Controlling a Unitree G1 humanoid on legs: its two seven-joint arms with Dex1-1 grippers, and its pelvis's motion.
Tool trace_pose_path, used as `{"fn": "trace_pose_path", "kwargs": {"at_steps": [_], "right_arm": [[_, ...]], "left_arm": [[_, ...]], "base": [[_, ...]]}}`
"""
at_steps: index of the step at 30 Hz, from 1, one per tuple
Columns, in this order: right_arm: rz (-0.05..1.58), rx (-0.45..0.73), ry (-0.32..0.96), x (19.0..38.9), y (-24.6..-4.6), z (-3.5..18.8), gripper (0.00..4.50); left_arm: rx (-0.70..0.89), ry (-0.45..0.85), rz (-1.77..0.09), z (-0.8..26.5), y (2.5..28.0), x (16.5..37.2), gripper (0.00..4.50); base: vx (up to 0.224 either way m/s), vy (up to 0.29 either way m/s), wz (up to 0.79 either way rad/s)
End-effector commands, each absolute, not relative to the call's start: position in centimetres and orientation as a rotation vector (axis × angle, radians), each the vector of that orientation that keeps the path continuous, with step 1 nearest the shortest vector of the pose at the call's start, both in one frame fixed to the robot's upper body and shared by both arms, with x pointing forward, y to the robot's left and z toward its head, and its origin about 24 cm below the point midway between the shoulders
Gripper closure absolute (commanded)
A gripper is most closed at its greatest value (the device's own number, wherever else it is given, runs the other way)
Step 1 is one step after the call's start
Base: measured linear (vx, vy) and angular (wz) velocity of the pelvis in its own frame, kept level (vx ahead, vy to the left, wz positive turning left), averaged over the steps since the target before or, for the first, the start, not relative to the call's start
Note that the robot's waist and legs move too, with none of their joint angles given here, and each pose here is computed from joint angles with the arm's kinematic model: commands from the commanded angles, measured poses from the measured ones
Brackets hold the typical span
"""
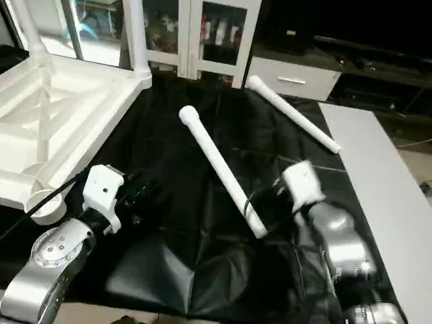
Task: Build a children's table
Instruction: Pick table leg
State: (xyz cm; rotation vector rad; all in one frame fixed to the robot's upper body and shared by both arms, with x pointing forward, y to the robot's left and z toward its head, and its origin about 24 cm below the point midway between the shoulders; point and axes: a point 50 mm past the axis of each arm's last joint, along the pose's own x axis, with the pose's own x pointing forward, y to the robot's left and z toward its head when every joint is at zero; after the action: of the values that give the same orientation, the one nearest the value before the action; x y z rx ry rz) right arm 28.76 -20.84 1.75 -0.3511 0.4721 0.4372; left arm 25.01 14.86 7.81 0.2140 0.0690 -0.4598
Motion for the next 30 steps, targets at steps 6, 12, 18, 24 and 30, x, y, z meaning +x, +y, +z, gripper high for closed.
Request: {"fn": "trace_pose_path", "kwargs": {"at_steps": [6,12,18,24,30], "right_arm": [[0.847,-0.363,0.53,24.4,-17.0,1.5,0.81],[0.877,-0.305,0.479,24.1,-16.0,2.7,0.81],[0.794,-0.271,0.392,25.8,-13.8,4.0,0.81],[0.915,-0.235,0.367,25.9,-9.4,4.0,0.81],[0.855,-0.218,0.296,27.1,-9.2,5.2,0.81]], "left_arm": [[0.259,0.076,-0.378,8.1,16.7,25.8,2.87],[0.285,0.072,-0.292,8.7,18.6,26.7,2.87],[0.307,0.074,-0.243,9.1,19.6,27.2,2.87],[0.29,0.192,-0.301,8.3,19.4,27.2,2.87],[0.152,0.348,-0.43,6.9,17.5,26.2,2.87]], "base": [[0.0,0.0,0.0],[0.0,0.0,0.0],[0.0,0.0,0.0],[0.0,0.0,0.0],[0.0,0.0,0.0]]}}
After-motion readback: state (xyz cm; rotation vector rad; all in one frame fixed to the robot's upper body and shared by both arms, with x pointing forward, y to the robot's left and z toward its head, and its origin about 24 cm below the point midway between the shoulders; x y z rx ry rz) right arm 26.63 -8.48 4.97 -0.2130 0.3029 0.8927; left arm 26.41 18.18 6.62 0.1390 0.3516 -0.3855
